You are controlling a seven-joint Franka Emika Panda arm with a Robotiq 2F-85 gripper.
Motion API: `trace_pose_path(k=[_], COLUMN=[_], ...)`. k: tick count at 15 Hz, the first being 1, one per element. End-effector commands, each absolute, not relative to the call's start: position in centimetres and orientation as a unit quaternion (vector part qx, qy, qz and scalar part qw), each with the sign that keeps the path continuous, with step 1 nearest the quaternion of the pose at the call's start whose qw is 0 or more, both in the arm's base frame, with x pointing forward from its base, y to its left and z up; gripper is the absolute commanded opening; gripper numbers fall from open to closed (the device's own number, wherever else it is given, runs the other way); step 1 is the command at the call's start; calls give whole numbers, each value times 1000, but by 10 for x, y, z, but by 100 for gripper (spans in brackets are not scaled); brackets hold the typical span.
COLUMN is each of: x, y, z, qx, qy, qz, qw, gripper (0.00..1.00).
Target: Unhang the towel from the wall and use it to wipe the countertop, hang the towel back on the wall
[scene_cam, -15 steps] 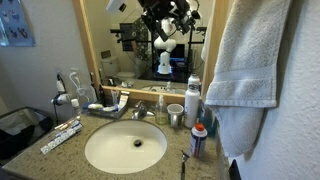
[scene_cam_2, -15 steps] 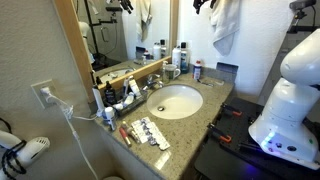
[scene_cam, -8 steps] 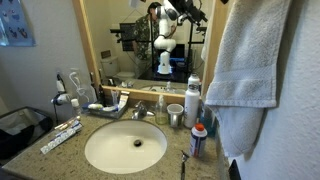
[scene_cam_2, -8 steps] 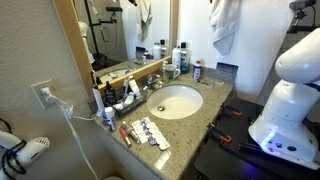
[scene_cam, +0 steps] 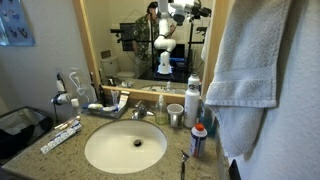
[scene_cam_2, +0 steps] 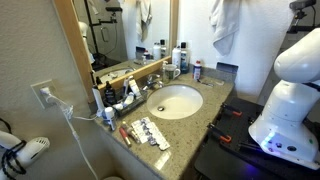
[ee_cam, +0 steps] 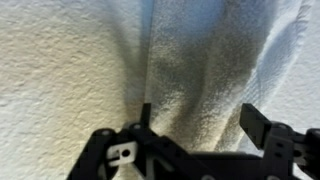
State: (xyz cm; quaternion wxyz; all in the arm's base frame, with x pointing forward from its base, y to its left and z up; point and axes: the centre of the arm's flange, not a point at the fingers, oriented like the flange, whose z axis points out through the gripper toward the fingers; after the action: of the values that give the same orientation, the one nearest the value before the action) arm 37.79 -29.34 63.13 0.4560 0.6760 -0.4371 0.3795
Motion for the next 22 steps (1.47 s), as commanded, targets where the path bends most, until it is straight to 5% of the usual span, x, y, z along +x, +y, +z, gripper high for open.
trace_pose_path(k=[1, 9, 22], x=[383, 384, 428], y=[-288, -269, -239], z=[629, 629, 630], qx=[598, 468, 551], qy=[-470, -511, -475], qz=[395, 375, 409], qw=[515, 616, 551], gripper=[58, 1, 1])
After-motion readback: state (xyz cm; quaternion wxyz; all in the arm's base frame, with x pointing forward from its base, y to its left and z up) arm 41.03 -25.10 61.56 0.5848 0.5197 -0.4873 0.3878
